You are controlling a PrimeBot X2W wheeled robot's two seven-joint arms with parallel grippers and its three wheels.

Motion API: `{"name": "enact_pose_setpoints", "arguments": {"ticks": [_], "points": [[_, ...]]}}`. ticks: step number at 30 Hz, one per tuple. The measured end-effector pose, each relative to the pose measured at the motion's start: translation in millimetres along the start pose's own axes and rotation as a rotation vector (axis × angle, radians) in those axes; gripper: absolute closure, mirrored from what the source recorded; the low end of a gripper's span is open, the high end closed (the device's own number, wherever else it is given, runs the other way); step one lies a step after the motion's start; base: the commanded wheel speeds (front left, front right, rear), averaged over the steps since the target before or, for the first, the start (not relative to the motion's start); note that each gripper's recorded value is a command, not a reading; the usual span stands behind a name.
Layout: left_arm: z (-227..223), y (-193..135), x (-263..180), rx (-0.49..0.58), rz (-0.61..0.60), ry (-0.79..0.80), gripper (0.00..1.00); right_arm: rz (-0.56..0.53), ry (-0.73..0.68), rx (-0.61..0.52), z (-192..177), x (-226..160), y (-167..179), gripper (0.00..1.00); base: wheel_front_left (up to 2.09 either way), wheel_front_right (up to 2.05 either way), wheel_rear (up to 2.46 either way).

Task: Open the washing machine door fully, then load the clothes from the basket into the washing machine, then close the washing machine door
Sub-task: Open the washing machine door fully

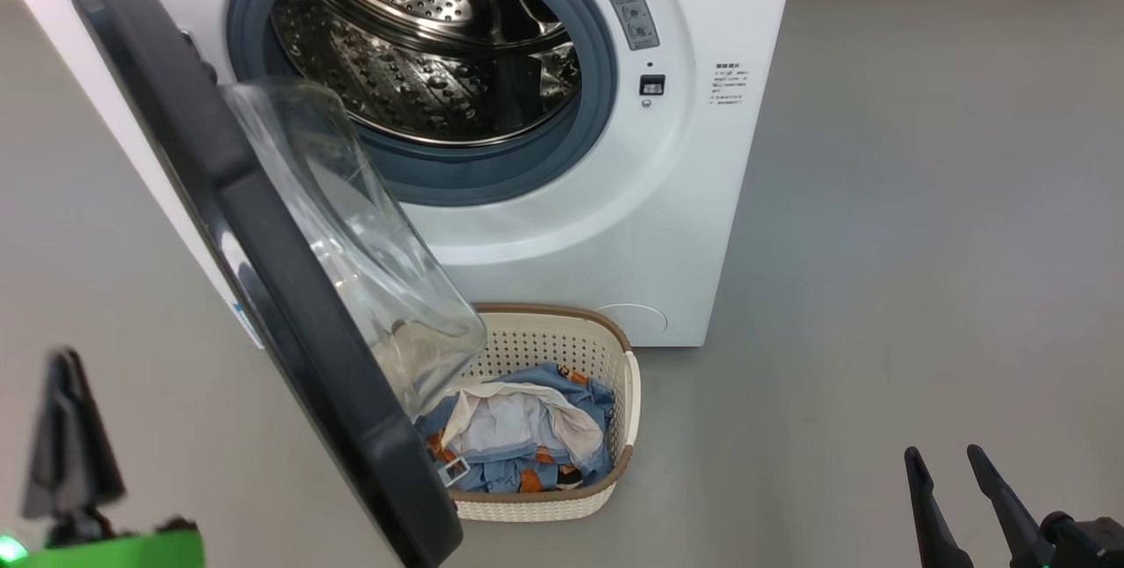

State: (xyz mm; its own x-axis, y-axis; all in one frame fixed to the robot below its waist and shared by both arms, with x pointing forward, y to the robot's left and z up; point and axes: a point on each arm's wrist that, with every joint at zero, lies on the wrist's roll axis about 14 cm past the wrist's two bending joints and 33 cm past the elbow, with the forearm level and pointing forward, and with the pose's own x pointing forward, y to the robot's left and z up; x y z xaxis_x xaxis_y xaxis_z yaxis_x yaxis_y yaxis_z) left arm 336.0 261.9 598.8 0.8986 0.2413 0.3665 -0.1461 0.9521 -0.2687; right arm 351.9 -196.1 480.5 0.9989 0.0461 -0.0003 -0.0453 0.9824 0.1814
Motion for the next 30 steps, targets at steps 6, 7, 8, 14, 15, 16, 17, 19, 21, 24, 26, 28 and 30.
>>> {"name": "enact_pose_setpoints", "arguments": {"ticks": [6,7,8,14,15,16,17,19,21,24,26,28,30], "points": [[82.2,-35.0,17.0,0.018,-0.103,-0.270,1.00,0.012,0.011,0.000,-3.2,-1.1,3.7,0.00,0.00,0.00,0.00],[91.9,-44.7,16.6,0.015,-0.131,-0.301,1.00,0.015,0.009,0.000,-2.6,-0.6,4.6,0.00,0.00,0.00,0.00],[100.6,-55.7,15.6,0.009,-0.163,-0.330,1.00,0.017,0.007,0.001,-2.3,-0.1,5.5,0.00,0.00,0.00,0.00],[128.3,-107.1,4.8,-0.034,-0.318,-0.397,1.00,0.031,0.004,0.008,-1.8,1.6,11.7,0.00,0.00,0.00,0.00],[133.1,-120.5,1.5,-0.052,-0.361,-0.399,1.00,0.032,0.005,0.009,-2.0,1.8,12.5,0.00,0.00,0.00,0.00],[136.7,-134.9,-2.1,-0.073,-0.408,-0.394,1.00,0.033,0.006,0.010,-2.5,1.7,13.1,0.00,0.00,0.00,0.00],[138.0,-150.0,-6.4,-0.097,-0.457,-0.379,1.00,0.034,0.010,0.011,-3.8,0.8,13.6,0.00,0.00,0.00,0.00],[130.2,-176.6,-15.9,-0.163,-0.546,-0.307,1.00,0.035,0.019,0.013,-6.7,-0.4,14.2,0.00,0.00,0.00,0.00],[117.9,-196.6,-24.8,-0.221,-0.611,-0.221,1.00,0.036,0.019,0.014,-6.7,0.7,15.0,0.00,0.00,0.00,0.00],[89.0,-212.0,-35.1,-0.301,-0.640,-0.066,1.00,0.043,0.023,0.015,-8.0,2.6,17.3,0.00,0.00,0.00,0.00],[63.0,-216.2,-42.3,-0.319,-0.638,0.050,1.00,0.048,0.026,0.015,-8.9,4.3,18.6,0.00,0.00,0.00,0.00],[40.7,-215.5,-48.2,-0.314,-0.624,0.139,1.00,0.054,0.030,0.015,-10.4,5.9,20.8,0.00,0.00,0.00,0.00],[26.9,-214.0,-52.9,-0.319,-0.610,0.195,1.00,0.061,0.036,0.016,-12.2,7.8,22.7,0.00,0.00,0.00,0.00]]}}
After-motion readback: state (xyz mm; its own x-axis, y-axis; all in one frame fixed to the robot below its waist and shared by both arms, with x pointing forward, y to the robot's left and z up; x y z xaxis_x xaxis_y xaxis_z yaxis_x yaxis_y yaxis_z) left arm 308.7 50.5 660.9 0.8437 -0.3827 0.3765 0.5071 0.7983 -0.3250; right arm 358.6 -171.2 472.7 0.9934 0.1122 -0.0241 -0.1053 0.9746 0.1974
